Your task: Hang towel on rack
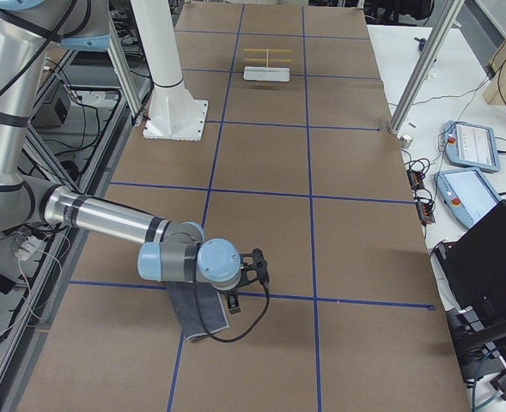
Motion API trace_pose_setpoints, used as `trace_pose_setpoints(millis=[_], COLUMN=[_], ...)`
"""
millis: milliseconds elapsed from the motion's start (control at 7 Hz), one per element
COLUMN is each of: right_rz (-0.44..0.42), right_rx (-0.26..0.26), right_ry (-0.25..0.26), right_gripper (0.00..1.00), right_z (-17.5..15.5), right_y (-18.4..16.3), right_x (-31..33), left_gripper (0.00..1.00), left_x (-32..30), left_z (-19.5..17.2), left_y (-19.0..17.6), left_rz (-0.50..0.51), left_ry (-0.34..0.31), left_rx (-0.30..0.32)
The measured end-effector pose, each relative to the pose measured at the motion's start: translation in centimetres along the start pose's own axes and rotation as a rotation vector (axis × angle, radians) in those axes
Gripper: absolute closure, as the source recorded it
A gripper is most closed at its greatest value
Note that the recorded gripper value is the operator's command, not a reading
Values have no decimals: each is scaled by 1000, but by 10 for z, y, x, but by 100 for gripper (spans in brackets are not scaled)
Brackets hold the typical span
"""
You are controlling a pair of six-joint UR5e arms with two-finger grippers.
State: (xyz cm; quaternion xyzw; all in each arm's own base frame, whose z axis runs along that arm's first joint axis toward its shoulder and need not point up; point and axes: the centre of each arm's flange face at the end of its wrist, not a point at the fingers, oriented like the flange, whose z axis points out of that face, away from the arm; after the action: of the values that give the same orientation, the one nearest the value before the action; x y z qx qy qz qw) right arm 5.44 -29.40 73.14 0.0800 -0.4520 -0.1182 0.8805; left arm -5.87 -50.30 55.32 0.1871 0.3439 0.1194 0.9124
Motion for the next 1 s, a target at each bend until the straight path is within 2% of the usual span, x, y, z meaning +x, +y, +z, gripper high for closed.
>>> trace_pose_setpoints(millis=[286,429,714,1000], right_rz=[8,23,84,111], right_rx=[58,95,128,125], right_ry=[19,35,85,98], right_gripper=[14,15,19,21], right_z=[32,42,53,58], right_y=[74,91,103,109], right_x=[28,40,57,65], left_gripper=[0,0,0,0], left_x=[1,1,1,1], left_z=[-1,-1,-1,-1], left_y=[-1,-1,-2,-2], left_rz=[2,2,4,2], left_ry=[0,0,0,0], left_rx=[2,3,4,3])
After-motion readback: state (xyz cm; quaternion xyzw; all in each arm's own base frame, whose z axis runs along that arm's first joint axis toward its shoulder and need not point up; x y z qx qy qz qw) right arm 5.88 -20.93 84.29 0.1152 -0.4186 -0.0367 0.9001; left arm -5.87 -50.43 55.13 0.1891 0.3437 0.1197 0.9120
